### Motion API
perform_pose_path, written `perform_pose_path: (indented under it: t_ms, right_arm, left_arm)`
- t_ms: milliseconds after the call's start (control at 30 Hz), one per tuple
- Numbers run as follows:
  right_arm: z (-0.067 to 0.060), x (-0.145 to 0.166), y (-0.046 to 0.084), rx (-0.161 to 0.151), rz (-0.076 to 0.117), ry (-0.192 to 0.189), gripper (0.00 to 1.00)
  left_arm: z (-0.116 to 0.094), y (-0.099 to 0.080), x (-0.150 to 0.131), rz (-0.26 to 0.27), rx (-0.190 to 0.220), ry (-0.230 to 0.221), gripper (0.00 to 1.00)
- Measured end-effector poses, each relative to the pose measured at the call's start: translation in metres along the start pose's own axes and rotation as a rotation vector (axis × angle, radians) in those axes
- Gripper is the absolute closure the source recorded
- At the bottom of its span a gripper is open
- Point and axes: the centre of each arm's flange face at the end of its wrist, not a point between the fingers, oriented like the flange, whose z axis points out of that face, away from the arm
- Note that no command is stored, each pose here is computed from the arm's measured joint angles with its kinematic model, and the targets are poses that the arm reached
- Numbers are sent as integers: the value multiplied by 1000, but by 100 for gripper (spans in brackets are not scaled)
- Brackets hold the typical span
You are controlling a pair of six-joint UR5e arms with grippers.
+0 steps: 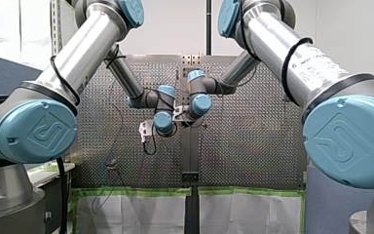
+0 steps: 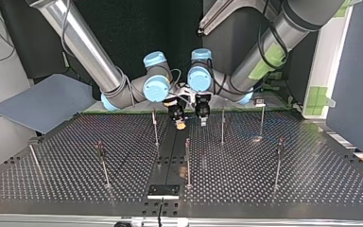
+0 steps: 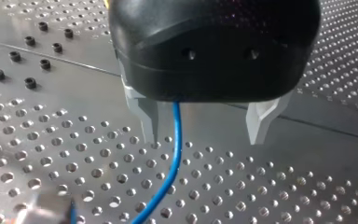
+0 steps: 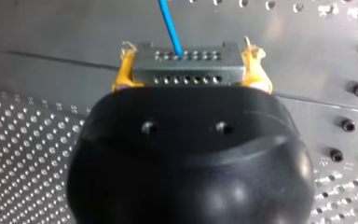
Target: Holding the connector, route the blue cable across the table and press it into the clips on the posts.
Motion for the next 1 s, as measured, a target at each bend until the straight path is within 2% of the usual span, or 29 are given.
perform_pose_path:
  t_ms: [33,67,100,267,433,667,833,1000]
  right_arm:
    - [0,0,0,1,0,0,100]
    - [0,0,0,1,0,0,100]
    - [0,0,0,2,0,0,100]
    - [0,0,1,1,0,-1,100]
    - [1,0,4,-2,-1,-1,100]
    - [-1,7,6,-1,2,6,100]
    - [-8,24,4,26,16,27,100]
    - [-21,52,3,36,32,58,100]
  left_arm:
    - [-1,-1,0,0,-7,-3,55]
    - [-2,-1,0,-1,-13,-5,82]
    - [-2,-1,0,-2,-20,-7,100]
    - [-5,-1,-1,-13,-56,-17,100]
    - [-8,-1,-3,-21,-75,-21,100]
    - [-16,0,-21,-69,-82,-38,100]
    - [-25,8,-40,-99,-82,-56,100]
    - [-35,13,-52,-106,-81,-66,100]
